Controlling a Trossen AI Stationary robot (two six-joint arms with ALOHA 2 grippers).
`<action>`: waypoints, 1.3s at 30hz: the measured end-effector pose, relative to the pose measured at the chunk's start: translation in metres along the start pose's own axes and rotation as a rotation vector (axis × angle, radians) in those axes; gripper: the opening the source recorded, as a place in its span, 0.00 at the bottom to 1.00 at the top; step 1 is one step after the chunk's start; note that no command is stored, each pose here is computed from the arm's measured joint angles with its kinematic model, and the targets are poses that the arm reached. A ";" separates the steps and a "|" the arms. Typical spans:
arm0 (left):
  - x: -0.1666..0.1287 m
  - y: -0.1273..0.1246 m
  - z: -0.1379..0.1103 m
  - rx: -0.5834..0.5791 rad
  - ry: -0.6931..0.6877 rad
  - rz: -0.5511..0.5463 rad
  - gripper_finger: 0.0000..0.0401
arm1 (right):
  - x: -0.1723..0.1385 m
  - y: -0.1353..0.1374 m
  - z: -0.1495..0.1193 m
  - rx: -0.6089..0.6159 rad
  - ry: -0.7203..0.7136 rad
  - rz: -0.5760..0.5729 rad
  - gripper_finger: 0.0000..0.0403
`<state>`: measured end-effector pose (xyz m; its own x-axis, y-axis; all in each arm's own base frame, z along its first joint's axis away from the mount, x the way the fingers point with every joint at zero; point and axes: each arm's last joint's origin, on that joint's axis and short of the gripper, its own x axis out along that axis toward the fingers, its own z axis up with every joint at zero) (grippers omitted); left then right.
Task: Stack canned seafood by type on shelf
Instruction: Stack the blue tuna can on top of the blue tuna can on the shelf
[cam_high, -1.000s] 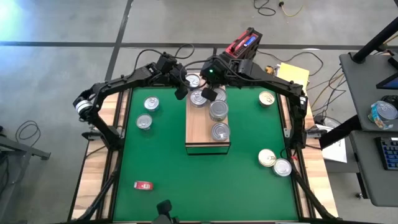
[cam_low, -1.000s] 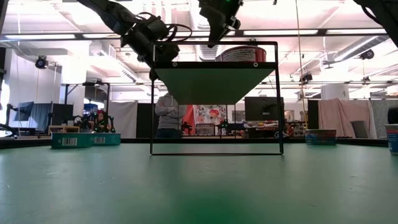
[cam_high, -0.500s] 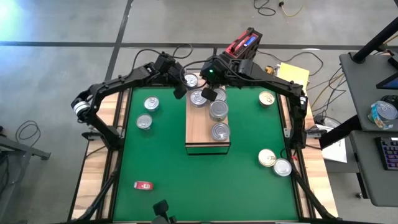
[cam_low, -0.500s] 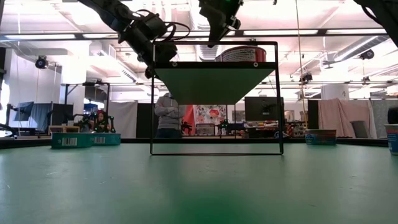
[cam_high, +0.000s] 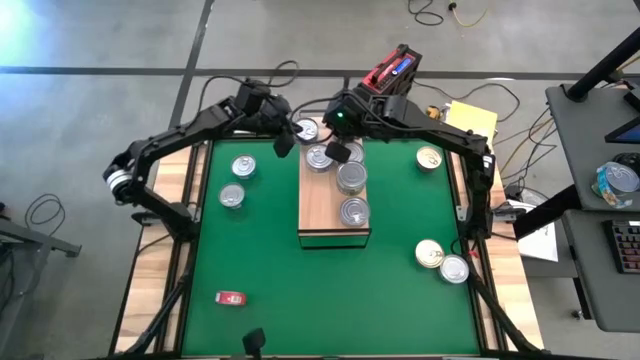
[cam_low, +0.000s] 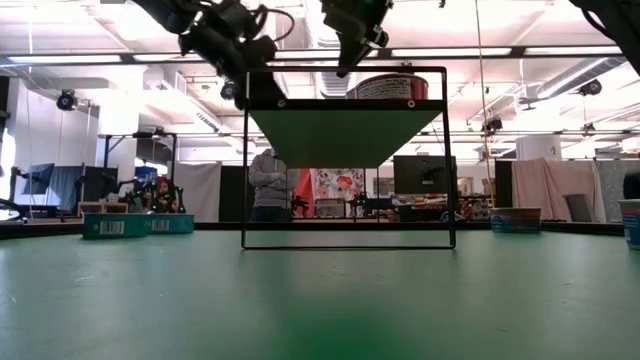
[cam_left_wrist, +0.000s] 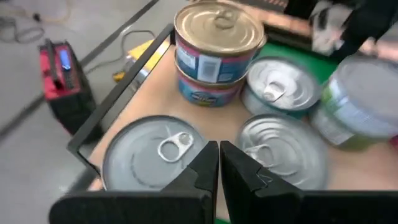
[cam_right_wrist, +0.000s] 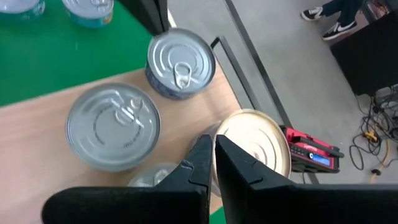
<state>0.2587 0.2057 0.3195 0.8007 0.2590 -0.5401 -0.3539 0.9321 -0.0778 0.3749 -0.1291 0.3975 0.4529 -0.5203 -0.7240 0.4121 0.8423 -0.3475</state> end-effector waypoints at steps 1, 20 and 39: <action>-0.004 0.002 0.000 -0.030 -0.003 -0.008 0.00 | 0.000 0.000 -0.001 -0.004 0.010 0.001 0.03; -0.038 0.016 -0.050 -0.443 -0.239 0.048 0.04 | -0.036 -0.008 -0.010 0.009 0.001 0.009 0.03; -0.006 0.068 -0.075 -0.713 -0.138 -0.131 0.33 | -0.041 0.004 -0.012 -0.047 0.027 0.037 0.03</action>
<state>0.1937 0.2481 0.2541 0.8950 0.2299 -0.3822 -0.4415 0.5786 -0.6858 0.3483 -0.1024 0.4184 0.4452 -0.4848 -0.7528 0.3570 0.8671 -0.3473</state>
